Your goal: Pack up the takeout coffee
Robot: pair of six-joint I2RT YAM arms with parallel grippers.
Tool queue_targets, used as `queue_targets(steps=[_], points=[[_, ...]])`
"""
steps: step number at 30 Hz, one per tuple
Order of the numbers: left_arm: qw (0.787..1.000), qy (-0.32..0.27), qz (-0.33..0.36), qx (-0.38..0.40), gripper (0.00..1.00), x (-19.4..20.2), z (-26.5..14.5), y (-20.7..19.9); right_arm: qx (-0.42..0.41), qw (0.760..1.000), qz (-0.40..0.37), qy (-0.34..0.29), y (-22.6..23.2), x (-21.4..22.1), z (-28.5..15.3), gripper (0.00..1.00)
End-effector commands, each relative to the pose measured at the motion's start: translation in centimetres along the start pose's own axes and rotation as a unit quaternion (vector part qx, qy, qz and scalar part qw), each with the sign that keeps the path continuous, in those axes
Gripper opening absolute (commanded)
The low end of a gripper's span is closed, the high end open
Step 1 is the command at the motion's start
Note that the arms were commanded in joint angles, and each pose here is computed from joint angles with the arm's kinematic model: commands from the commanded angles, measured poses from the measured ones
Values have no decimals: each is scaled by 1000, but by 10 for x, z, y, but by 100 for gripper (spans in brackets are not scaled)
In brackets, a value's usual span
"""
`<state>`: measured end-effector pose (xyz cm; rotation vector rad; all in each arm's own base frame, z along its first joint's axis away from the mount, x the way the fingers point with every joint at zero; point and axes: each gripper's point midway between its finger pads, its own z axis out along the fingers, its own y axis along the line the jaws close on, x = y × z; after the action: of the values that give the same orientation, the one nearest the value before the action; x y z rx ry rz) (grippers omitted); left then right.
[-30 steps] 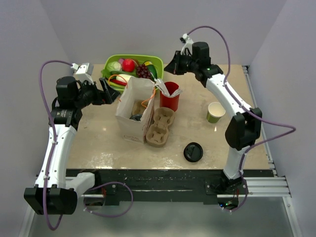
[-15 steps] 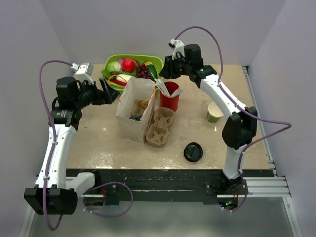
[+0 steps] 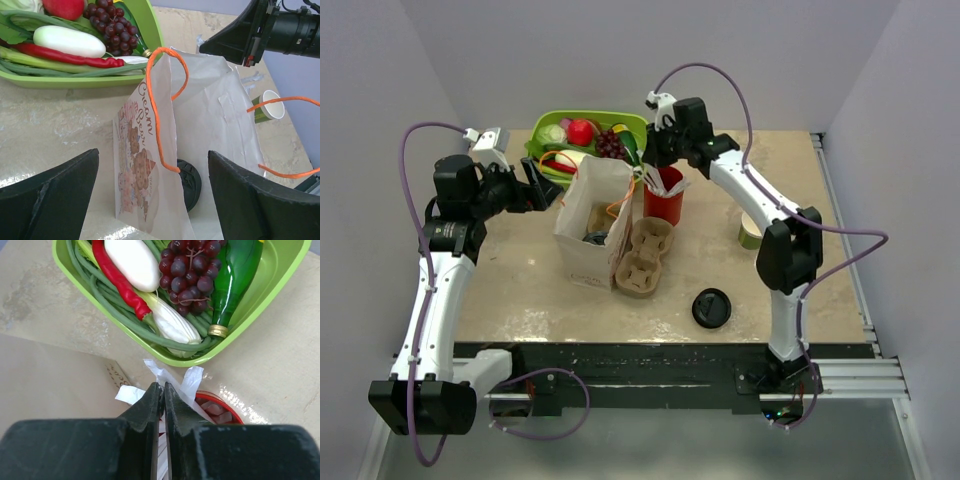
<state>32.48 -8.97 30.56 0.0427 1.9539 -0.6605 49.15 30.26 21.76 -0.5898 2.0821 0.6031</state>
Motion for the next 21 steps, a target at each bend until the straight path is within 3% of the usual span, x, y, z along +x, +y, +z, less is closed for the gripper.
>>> queue_targets(steps=[1,9,21], points=[[1000,-8,9,12,94,-2,1,-3,8,997,-20,-75,10,-52,-39,10],[1000,-10,9,13,94,-4,0,-4,2,997,-22,-76,16,-54,-53,16],[1000,-8,7,14,94,-2,0,-4,5,999,-21,-36,7,-26,-30,17]])
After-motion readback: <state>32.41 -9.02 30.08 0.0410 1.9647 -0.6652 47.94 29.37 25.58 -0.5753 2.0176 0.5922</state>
